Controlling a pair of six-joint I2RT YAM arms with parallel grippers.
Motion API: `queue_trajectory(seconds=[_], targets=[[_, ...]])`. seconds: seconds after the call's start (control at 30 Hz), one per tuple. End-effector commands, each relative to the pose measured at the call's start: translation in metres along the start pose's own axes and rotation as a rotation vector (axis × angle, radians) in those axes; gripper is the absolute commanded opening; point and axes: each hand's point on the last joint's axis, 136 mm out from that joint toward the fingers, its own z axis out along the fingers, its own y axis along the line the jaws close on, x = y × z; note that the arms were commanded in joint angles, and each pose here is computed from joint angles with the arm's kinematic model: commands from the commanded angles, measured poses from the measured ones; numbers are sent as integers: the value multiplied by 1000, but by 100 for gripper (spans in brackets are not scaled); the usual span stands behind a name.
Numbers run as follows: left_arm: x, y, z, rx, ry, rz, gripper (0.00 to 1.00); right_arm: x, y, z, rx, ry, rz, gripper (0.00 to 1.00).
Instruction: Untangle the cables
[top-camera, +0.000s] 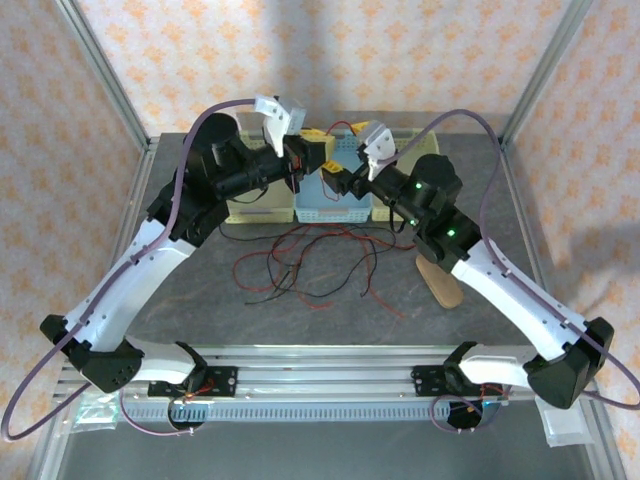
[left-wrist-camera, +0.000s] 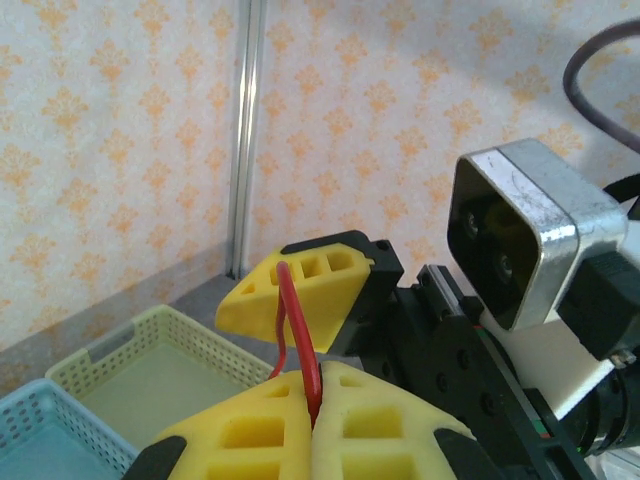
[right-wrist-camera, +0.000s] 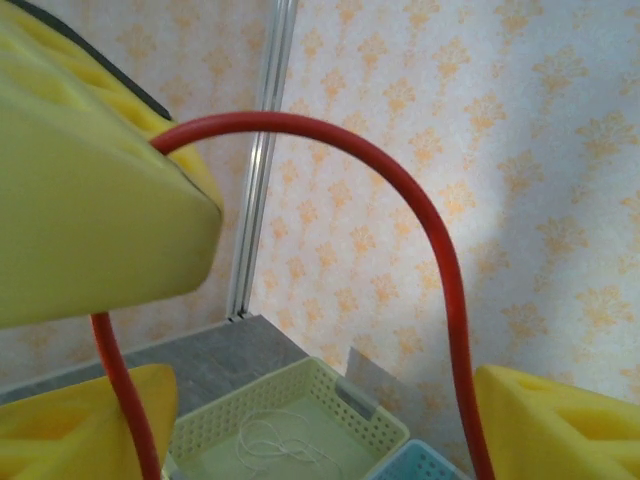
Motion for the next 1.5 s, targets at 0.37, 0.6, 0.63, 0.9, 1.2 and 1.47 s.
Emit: queue_trajectory(seconds=[0.37, 0.6, 0.63, 0.9, 1.2, 1.47], targets=[[-24, -5, -18, -23, -95, 11, 0, -5, -7, -5, 52, -49, 77, 51], [-28, -2, -23, -53, -121, 8, 0, 14, -3, -4, 43, -8, 100, 43], [-28, -1, -23, -55, -122, 7, 0, 15, -3, -4, 43, -5, 106, 40], [-24, 1, -23, -64, -123, -5, 0, 5, -4, -11, 43, -29, 160, 20], [-6, 25, -14, -164, -98, -49, 52, 8, -6, -9, 49, 52, 253, 0], [75, 81, 5, -392, 85, -155, 99, 83, -81, 3, 350, 349, 343, 0]])
